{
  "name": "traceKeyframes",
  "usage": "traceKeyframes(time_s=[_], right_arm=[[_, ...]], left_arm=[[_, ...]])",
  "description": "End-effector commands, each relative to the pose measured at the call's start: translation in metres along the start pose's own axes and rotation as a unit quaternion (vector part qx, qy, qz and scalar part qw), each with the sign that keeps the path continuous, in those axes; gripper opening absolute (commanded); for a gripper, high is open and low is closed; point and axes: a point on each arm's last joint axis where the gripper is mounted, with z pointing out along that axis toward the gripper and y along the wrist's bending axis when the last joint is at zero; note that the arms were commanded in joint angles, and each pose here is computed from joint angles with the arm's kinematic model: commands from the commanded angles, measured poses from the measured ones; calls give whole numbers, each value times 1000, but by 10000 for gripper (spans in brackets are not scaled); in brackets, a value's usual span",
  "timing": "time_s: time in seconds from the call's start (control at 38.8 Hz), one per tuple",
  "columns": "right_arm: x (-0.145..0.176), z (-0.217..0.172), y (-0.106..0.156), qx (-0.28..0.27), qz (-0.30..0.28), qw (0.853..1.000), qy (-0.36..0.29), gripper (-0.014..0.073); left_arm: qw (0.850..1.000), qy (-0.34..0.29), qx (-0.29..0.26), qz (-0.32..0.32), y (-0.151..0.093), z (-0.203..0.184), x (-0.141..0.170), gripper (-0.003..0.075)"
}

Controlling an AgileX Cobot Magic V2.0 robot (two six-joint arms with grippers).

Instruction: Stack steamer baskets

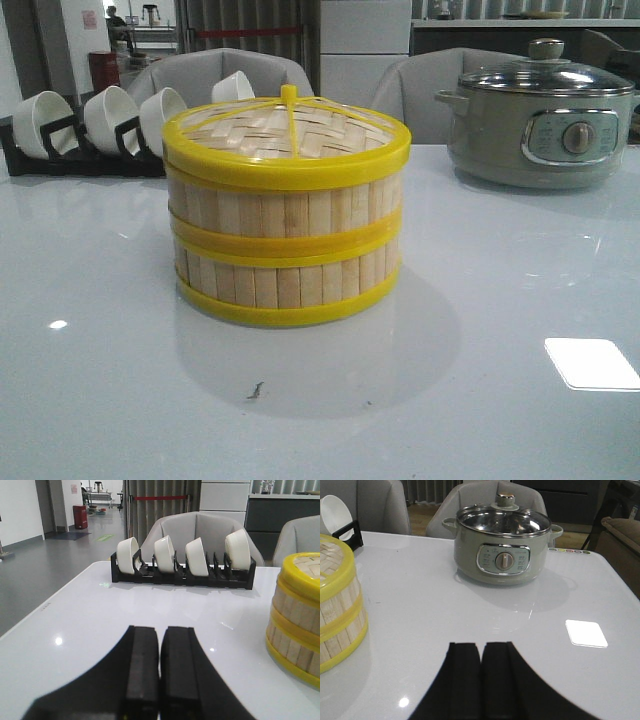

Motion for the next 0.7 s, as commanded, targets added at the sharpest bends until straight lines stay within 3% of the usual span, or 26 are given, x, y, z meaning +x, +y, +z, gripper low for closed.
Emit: traceKeyframes(time_s=[0.0, 0.54, 0.67], right_arm=[[-17, -2, 0, -2, -6, 999, -54, 52], [-17, -7, 0, 0, -17, 998, -65, 52], [-3, -15, 0, -1, -9, 997, -75, 52]], left_arm=[[999, -46, 2, -2, 0, -1, -7, 95], [999, -46, 2, -2, 0, -1, -7, 95], [999, -46, 2, -2, 0, -1, -7, 95]])
